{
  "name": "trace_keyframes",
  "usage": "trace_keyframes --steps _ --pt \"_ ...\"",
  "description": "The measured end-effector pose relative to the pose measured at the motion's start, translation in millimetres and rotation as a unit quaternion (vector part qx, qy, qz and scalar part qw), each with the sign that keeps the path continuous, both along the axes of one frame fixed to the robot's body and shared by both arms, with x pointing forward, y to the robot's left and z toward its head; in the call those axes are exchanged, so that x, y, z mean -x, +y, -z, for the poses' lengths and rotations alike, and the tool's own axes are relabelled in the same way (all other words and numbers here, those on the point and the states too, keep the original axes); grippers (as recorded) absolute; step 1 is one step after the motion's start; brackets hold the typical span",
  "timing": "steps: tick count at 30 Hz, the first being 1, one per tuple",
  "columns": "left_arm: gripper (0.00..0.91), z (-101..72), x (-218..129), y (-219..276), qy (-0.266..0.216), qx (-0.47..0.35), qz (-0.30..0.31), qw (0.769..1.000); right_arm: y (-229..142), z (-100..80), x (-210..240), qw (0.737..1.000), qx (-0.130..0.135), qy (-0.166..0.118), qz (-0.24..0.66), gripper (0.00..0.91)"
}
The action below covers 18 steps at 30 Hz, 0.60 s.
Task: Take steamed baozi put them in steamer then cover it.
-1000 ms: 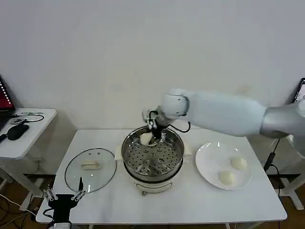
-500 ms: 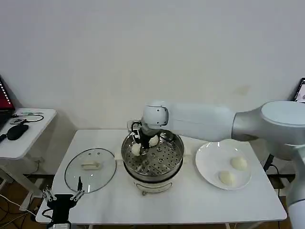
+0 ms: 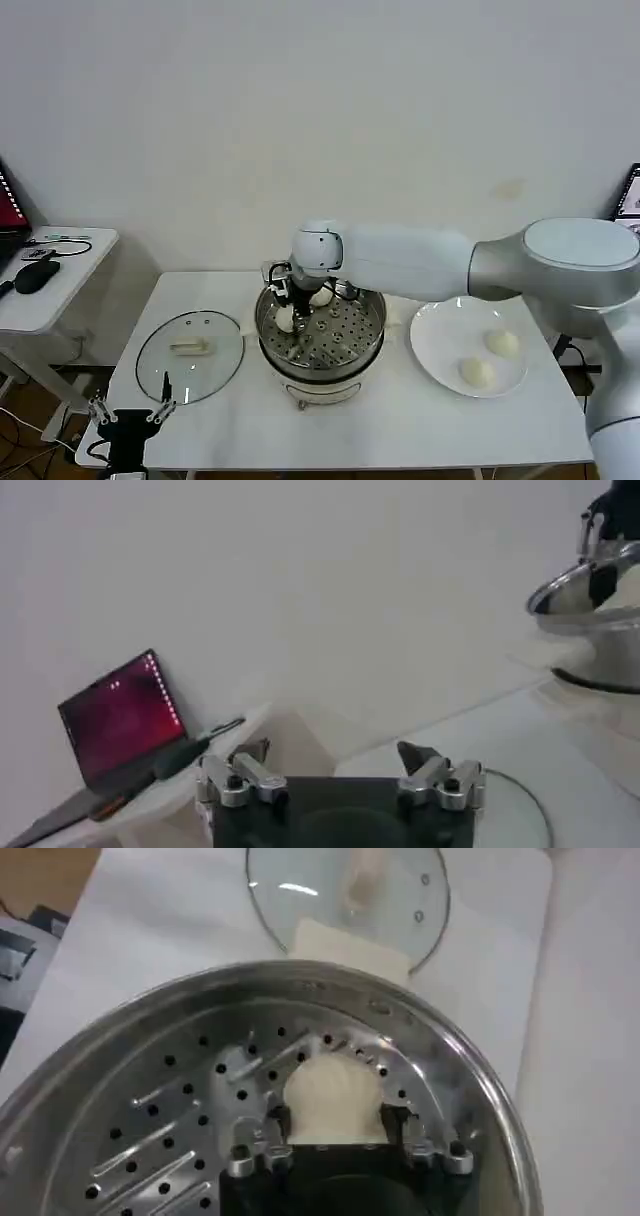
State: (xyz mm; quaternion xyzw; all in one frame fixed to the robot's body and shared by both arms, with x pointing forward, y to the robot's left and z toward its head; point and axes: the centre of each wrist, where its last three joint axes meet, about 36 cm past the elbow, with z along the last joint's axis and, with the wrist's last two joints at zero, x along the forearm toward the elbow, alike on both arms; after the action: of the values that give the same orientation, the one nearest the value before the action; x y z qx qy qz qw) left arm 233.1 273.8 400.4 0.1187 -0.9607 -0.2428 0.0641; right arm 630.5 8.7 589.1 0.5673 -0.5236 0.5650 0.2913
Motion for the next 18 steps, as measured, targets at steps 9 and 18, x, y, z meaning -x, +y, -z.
trace_keyframes --steps 9,18 --pt "0.907 -1.3 -2.7 -3.9 -0.002 0.001 0.008 1.000 -28.2 -34.0 -0.4 1.000 -0.018 -0.014 0.011 0.907" --pt "0.907 -0.3 -3.4 -6.1 0.008 0.002 0.024 1.000 -121.6 -62.7 3.8 0.999 -0.003 -0.038 0.028 0.907"
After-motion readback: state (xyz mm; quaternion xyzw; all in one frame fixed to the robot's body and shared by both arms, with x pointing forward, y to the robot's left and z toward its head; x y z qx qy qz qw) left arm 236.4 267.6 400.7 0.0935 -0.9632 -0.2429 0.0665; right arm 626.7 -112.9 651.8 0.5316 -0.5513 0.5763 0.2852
